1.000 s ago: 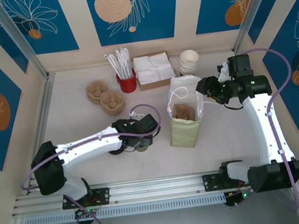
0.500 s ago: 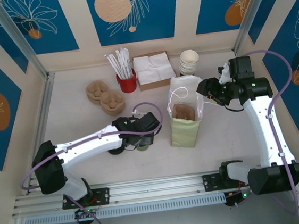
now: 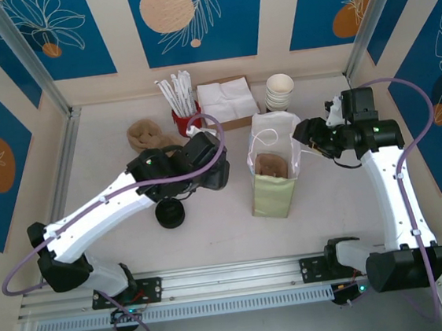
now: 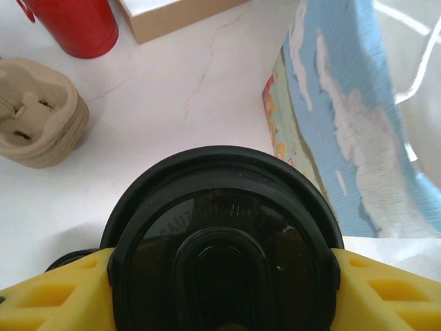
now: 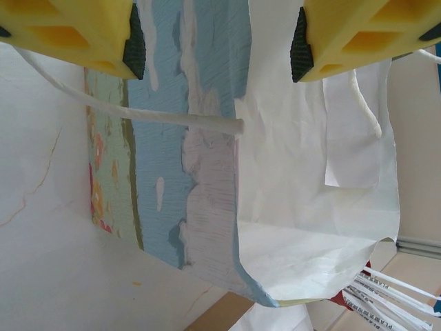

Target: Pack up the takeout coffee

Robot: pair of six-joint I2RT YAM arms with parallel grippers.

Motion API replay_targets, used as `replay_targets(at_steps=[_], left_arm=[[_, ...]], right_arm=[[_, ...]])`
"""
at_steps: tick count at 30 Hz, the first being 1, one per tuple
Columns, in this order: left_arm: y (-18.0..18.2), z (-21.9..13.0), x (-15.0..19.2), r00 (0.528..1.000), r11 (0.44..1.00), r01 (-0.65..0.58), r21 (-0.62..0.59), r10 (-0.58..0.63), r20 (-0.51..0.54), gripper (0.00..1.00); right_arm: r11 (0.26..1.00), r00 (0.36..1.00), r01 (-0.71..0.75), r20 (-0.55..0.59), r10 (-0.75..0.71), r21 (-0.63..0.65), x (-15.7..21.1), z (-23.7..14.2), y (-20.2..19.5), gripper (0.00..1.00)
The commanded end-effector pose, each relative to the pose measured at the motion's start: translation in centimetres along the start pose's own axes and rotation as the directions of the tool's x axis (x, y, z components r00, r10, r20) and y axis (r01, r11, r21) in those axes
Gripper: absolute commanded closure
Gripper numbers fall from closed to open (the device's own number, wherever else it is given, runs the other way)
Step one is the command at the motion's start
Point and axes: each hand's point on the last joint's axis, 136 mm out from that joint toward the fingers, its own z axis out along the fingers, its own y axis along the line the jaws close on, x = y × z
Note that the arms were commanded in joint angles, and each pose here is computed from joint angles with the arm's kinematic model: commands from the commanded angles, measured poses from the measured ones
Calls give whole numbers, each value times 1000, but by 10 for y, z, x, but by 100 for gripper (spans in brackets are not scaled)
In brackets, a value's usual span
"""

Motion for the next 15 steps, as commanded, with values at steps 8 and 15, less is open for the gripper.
replay_targets(at_steps=[8, 15], left_arm=[[-14, -58, -38, 995, 992, -69, 110, 60, 81, 36], [-39, -81, -60, 991, 970, -84, 226, 58, 120, 37]], right_arm=[[996, 998, -40, -42, 37, -76, 13, 8, 5, 51], [988, 992, -127, -13, 126, -86, 17, 5, 4, 71]])
